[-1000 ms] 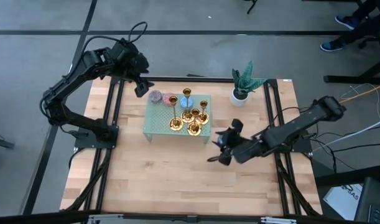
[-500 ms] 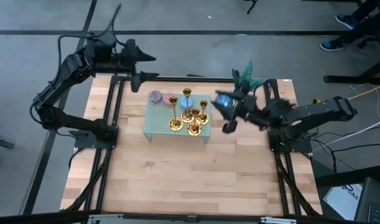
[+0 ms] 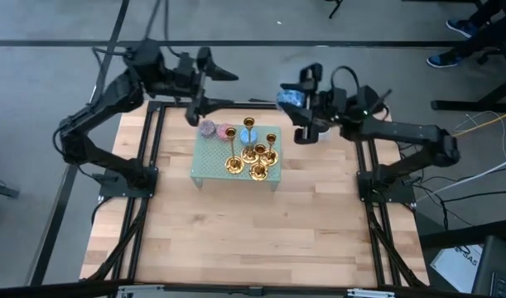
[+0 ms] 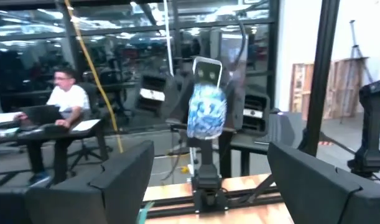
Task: Pick & Place candle stick holders
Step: Put the blue scented candle on the shelf
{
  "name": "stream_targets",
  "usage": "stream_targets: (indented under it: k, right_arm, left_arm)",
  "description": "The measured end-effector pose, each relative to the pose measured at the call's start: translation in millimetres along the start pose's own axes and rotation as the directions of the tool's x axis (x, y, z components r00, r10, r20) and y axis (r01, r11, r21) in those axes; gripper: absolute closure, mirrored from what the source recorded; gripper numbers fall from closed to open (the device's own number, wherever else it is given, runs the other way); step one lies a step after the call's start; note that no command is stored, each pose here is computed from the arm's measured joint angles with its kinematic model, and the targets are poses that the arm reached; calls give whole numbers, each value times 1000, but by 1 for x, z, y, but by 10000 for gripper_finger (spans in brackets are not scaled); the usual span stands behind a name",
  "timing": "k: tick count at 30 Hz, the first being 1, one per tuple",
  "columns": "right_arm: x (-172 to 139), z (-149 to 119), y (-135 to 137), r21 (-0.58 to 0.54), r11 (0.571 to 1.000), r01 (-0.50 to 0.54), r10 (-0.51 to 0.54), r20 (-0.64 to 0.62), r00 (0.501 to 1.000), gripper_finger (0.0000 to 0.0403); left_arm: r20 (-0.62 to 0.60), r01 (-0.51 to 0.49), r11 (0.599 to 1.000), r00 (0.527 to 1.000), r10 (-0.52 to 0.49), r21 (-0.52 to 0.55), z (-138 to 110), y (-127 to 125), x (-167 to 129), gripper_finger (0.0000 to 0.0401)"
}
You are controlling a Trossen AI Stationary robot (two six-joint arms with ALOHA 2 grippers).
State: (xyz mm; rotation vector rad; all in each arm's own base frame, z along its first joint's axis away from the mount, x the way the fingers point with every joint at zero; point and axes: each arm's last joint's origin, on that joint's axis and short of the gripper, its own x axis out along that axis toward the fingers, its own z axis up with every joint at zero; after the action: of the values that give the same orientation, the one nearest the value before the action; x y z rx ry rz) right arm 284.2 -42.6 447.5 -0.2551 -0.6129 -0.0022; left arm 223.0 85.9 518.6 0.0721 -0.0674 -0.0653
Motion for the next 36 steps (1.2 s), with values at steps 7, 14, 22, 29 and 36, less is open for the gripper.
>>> stream_targets:
  k: [7,14,22,29,36]
  right_arm:
    - [43,-3,-21,-49,974,-221,223,24,975,228]
    - [54,-16,-35,-61,966,-250,252,17,968,228]
    - [53,-22,-43,-78,970,-231,233,22,972,228]
    - [56,-32,-43,-84,970,-228,232,38,972,228]
    - [55,-33,-46,-62,973,-223,226,34,974,228]
  left_arm:
    - [5,53,999,999,-53,-3,-17,3,40,88]
    - [29,-63,998,998,62,8,-21,10,53,88]
    - [62,-63,998,996,61,30,-19,10,54,88]
    - [53,-40,999,998,39,27,-28,13,67,89]
    - [40,-59,998,998,58,28,-30,15,68,132]
